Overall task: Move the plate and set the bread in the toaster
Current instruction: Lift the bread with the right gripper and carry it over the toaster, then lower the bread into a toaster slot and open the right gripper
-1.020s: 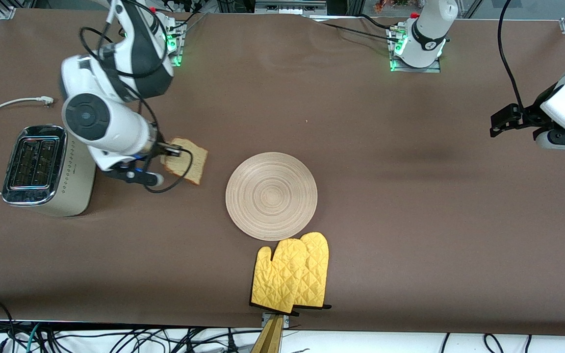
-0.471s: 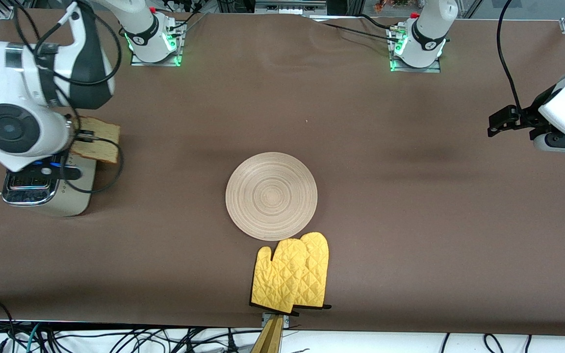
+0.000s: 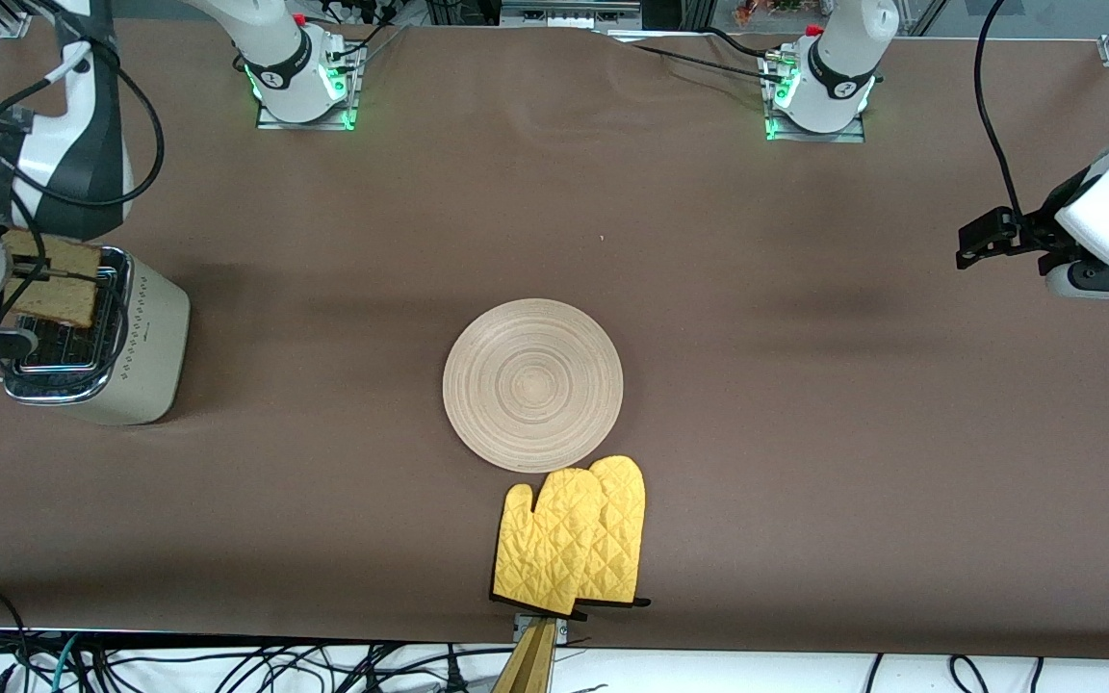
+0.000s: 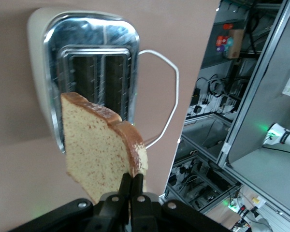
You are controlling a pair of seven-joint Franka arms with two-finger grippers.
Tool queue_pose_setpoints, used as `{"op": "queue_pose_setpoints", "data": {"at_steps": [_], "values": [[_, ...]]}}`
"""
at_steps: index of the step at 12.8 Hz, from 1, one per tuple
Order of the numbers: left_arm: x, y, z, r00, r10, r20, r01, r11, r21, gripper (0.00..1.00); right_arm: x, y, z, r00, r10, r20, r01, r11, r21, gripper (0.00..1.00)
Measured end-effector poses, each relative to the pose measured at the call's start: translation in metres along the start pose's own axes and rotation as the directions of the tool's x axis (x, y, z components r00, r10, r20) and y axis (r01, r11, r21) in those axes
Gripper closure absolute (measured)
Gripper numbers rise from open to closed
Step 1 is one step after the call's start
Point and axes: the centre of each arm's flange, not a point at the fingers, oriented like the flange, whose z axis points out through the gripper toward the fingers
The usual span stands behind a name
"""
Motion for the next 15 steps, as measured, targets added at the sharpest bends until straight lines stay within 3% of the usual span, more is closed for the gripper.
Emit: {"op": "queue_pose_setpoints", "data": {"at_steps": [5,15], "values": [[0.000,0.000,0.000,1.000,0.000,0.001,0.000,1.000,0.000,0.00,0.037,-0.011,0.034,1.000,-0.014,-0.012,0.014,0.999,-0.045,0.97],[0.005,0.010,0.010,1.000,-0.005,0.017,0.004,1.000,0.001,0.00,0.051,-0.026,0.057,0.999,-0.036,0.021,0.038,0.997,-0.061,0.97]]}}
